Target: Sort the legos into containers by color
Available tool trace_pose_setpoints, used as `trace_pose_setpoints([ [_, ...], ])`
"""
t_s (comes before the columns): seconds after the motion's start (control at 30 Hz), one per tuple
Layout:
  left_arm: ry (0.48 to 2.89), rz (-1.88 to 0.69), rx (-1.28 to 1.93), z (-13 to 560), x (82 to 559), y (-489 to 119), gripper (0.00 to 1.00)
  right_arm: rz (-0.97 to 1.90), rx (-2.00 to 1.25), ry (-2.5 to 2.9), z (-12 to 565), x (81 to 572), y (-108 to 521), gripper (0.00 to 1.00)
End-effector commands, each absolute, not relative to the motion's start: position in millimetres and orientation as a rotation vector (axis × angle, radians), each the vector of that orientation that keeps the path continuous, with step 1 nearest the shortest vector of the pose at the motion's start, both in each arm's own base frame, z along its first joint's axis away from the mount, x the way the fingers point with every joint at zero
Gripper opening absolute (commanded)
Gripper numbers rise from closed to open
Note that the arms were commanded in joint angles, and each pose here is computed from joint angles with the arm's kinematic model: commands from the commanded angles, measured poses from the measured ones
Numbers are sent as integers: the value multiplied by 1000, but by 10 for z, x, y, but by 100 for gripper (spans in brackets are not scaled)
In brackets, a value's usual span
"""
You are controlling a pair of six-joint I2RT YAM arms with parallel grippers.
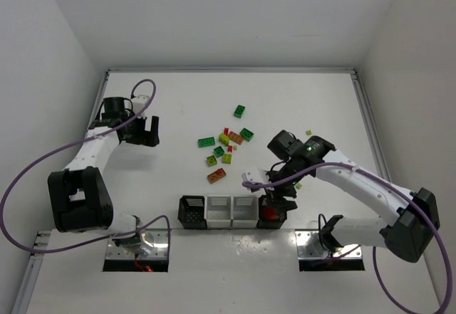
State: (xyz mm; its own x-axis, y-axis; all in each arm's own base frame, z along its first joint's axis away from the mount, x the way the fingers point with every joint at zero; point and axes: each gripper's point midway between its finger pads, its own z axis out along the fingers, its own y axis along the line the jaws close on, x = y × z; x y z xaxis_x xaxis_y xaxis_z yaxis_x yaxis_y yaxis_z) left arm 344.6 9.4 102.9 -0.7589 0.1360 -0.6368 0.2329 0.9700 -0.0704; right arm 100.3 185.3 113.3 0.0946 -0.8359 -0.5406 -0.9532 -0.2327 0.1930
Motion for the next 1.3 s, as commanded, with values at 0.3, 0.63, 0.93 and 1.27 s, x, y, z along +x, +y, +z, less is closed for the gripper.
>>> trace_pose_setpoints([
  [0.3,2400,-189,271,1159,3507,58,100,602,-1778,1923,1498,1397,1809,46],
  [0.63,2402,-209,253,1097,3540,39,100,325,-1585,2199,977,1684,1114,33],
  [0.93,2388,-175,258,1155,3565,81,100,478,-1533,2380,492,1866,934,32],
  [1.27,2410,-169,251,1082,3541,96,100,600,-1459,2528,276,1822,979,40],
])
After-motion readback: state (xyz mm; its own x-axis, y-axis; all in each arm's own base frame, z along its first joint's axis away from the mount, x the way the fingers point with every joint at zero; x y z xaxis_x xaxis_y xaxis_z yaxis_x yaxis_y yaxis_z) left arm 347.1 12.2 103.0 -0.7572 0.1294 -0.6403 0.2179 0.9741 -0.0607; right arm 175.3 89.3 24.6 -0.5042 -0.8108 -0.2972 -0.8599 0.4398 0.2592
